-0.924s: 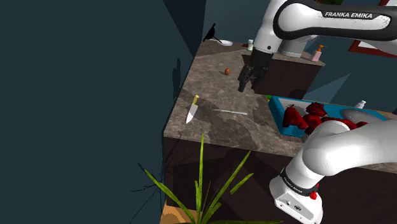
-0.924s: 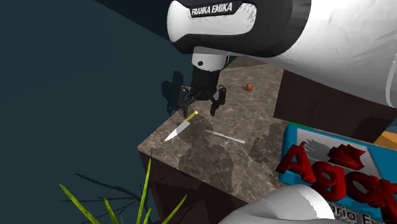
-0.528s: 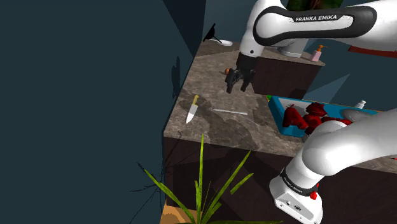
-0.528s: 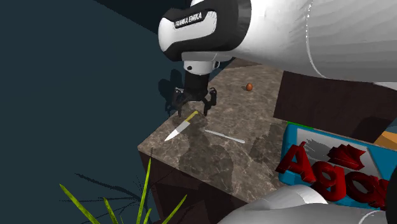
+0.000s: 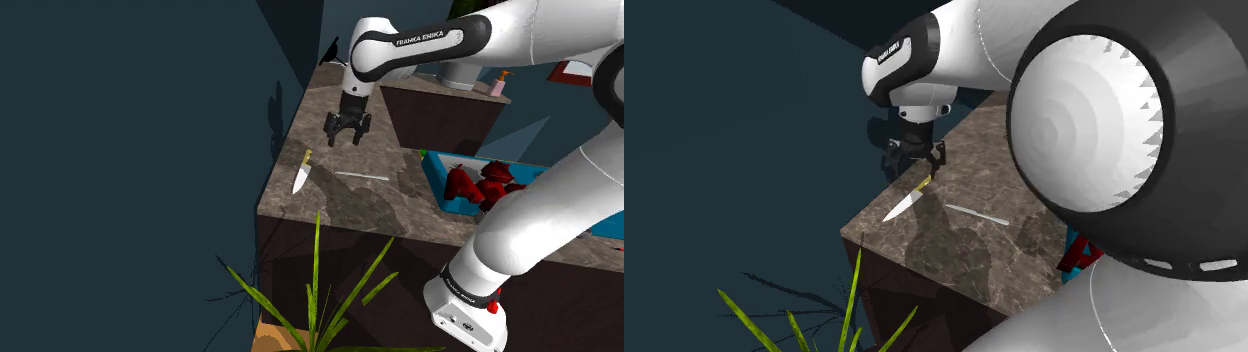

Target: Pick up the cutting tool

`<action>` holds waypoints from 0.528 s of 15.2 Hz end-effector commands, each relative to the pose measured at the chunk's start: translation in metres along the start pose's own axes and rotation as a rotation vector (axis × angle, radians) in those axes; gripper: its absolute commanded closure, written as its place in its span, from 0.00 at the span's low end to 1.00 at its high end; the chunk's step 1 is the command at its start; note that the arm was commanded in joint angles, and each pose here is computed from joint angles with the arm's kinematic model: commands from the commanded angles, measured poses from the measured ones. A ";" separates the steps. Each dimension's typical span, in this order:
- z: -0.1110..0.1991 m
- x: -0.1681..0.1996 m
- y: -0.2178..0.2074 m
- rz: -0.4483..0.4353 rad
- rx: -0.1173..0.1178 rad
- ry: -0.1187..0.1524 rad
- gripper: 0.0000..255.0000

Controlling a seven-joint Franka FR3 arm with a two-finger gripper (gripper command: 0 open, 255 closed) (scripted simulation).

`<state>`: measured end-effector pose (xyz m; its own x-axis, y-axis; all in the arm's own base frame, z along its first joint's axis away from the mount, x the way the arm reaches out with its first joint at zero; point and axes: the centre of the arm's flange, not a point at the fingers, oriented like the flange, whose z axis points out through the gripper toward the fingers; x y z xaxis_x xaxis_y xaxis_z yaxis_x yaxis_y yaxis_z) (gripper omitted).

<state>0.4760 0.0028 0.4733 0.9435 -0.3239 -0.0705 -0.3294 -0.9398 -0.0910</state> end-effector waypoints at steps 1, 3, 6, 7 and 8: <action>0.013 0.023 -0.005 0.038 -0.008 -0.008 0.00; 0.026 0.047 -0.009 0.074 -0.017 -0.016 0.00; 0.047 0.083 -0.013 0.128 -0.029 -0.027 0.00; 0.053 0.095 -0.014 0.146 -0.033 -0.031 0.00; 0.060 0.107 -0.015 0.165 -0.037 -0.035 0.00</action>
<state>0.5688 -0.0091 0.4144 0.8843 -0.4534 -0.1115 -0.4602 -0.8867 -0.0451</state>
